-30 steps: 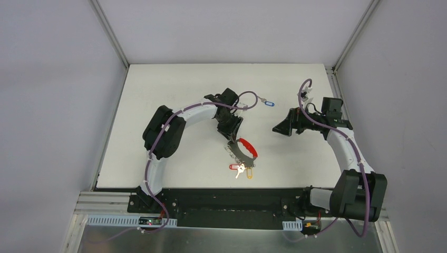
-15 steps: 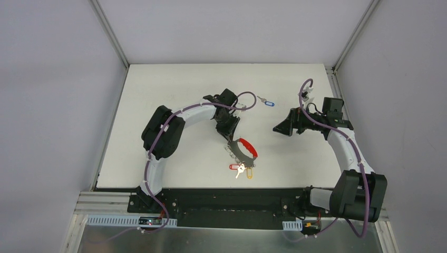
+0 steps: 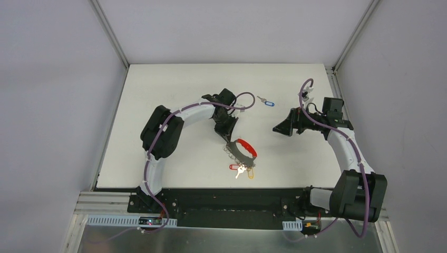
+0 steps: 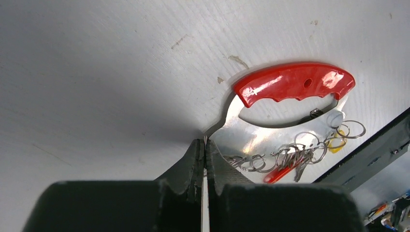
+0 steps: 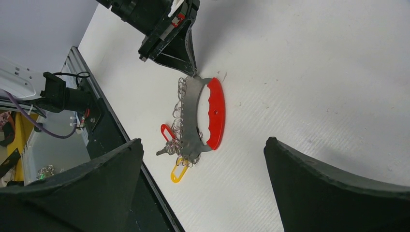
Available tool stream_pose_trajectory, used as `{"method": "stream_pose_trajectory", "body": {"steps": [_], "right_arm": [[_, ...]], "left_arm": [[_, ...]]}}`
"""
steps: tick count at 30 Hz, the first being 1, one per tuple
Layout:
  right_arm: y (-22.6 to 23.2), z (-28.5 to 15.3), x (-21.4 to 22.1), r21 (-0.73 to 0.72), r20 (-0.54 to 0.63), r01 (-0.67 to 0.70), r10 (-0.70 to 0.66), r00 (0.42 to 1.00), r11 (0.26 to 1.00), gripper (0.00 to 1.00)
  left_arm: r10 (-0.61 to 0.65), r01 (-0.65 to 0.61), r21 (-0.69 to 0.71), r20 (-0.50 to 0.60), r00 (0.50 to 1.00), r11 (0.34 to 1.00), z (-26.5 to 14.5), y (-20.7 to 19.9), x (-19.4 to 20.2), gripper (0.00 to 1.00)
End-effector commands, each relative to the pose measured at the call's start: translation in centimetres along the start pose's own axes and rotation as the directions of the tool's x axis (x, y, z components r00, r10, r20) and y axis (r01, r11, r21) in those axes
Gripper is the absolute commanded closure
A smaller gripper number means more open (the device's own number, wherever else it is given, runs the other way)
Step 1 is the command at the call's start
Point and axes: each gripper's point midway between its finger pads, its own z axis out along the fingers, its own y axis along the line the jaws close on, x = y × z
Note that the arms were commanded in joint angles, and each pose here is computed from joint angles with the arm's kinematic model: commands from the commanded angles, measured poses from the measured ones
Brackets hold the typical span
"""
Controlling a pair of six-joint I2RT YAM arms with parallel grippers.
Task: Put the keys on the keyring
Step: Pick up the keyring from the center of the board, then adjust the keyring at the center of the board.
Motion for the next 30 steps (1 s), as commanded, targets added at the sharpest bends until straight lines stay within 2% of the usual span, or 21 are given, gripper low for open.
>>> {"method": "stream_pose_trajectory", "body": {"steps": [1, 4, 7, 10, 14, 18, 24, 30], "right_arm": [[1.7, -0.5, -2.1, -0.065, 0.046, 0.06, -0.057, 0.997, 0.996, 0.0], [2.9, -0.3, -3.2, -0.107, 0.055, 0.104, -0.098, 0.994, 0.989, 0.0], [4.1, 0.2, -4.3, -0.162, 0.056, 0.16, -0.153, 0.987, 0.974, 0.01], [5.6, 0.8, -5.3, -0.219, 0.058, 0.216, -0.208, 0.976, 0.952, 0.05], [8.2, 2.0, -5.8, -0.303, 0.042, 0.29, -0.291, 0.956, 0.908, 0.12], [10.2, 2.7, -6.0, -0.374, 0.052, 0.328, -0.334, 0.941, 0.868, 0.26], [12.6, 3.7, -5.3, -0.446, 0.055, 0.35, -0.365, 0.929, 0.824, 0.45], [13.9, 4.0, -4.8, -0.48, 0.05, 0.355, -0.379, 0.924, 0.802, 0.51]], "left_arm": [[0.093, -0.099, 0.065, 0.088, 0.992, 0.993, -4.7, -2.2, -1.9, 1.0], [0.203, -0.224, 0.139, 0.147, 0.968, 0.965, -7.0, -4.3, -2.9, 1.0], [0.313, -0.369, 0.234, 0.243, 0.918, 0.9, -10.2, -7.4, -3.8, 1.0], [0.367, -0.467, 0.299, 0.334, 0.868, 0.832, -13.4, -10.2, -4.3, 1.0], [0.423, -0.567, 0.302, 0.428, 0.799, 0.766, -17.2, -12.5, -4.9, 1.0], [0.448, -0.628, 0.298, 0.493, 0.746, 0.719, -20.1, -14.1, -5.5, 1.0], [0.392, -0.627, 0.388, 0.532, 0.751, 0.675, -21.7, -16.5, -5.9, 1.0], [0.377, -0.613, 0.42, 0.518, 0.768, 0.67, -21.1, -17.2, -5.9, 1.0]]}}
